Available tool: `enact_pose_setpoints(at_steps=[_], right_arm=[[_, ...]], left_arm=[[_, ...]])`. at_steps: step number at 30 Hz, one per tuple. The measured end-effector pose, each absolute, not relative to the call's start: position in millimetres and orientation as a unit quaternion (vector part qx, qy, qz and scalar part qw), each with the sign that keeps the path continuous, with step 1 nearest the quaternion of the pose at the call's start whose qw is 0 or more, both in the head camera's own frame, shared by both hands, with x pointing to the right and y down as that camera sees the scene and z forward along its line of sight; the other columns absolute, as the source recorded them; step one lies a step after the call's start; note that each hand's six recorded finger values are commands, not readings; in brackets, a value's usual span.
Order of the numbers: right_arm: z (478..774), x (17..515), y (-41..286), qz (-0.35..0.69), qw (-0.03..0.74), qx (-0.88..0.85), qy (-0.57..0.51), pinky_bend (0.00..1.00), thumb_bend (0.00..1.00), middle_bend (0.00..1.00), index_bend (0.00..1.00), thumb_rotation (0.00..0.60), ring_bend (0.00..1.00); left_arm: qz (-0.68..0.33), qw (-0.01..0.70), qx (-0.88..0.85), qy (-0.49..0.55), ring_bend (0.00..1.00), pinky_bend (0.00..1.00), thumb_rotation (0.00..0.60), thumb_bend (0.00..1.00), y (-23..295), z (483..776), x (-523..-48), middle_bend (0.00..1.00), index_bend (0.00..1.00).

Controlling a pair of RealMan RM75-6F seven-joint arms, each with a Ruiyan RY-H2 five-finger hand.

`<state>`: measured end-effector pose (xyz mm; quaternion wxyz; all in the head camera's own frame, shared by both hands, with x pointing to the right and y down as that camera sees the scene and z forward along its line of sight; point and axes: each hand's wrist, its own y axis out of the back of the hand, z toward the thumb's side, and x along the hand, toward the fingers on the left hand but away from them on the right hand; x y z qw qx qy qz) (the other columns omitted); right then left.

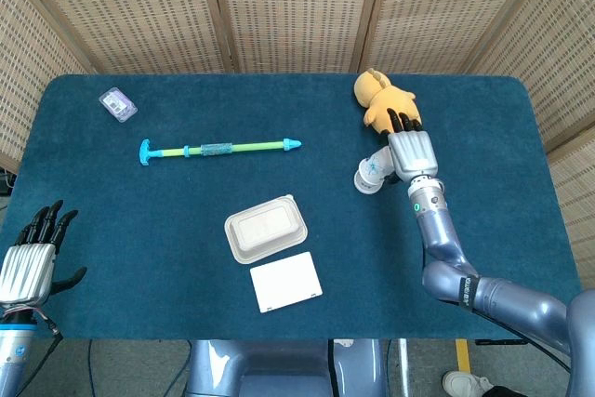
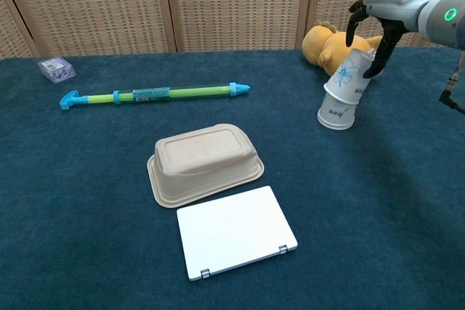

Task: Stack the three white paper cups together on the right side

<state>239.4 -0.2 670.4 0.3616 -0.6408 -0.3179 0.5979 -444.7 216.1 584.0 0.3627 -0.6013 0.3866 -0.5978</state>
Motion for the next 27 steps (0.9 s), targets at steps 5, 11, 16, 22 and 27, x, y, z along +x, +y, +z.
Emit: enact_pose_setpoints(at_steps=[5,11,16,22,27], right_arm=[[667.7,239.3,3.6,0.598,0.358,-0.645,-0.313,0.14,0.2,0.0,0.23,0.6,0.0],[658.1,239.3,6.7,0.594,0.364,-0.646,-0.313,0.14,0.2,0.0,0.23,0.6,0.0],[648.1,244.7,20.7,0.586,0.37,-0.65,-0.311,0.13,0.2,0.0,0.22,0.6,0.0],[637.3,267.0,58.5,0.571,0.381,-0.659,-0.309,0.05,0.18,0.0,0.04,0.6,0.0],[633.9,295.1,105.2,0.571,0.378,-0.665,-0.298,0.03,0.16,0.0,0.0,0.6,0.0]], left_arm=[[-0.596,0.364,-0.602,0.387,0.0,0.16,0.6,0.23,216.5,583.2,-443.6,0.0,0.12],[-0.595,0.363,-0.603,0.389,0.0,0.16,0.6,0.23,216.4,582.1,-444.2,0.0,0.12],[-0.594,0.362,-0.602,0.392,0.0,0.16,0.6,0.23,216.1,581.3,-446.2,0.0,0.12],[-0.594,0.355,-0.605,0.393,0.0,0.14,0.6,0.23,216.6,583.8,-447.5,0.0,0.01],[-0.589,0.355,-0.606,0.4,0.0,0.12,0.6,0.21,215.3,583.3,-448.0,0.0,0.0]])
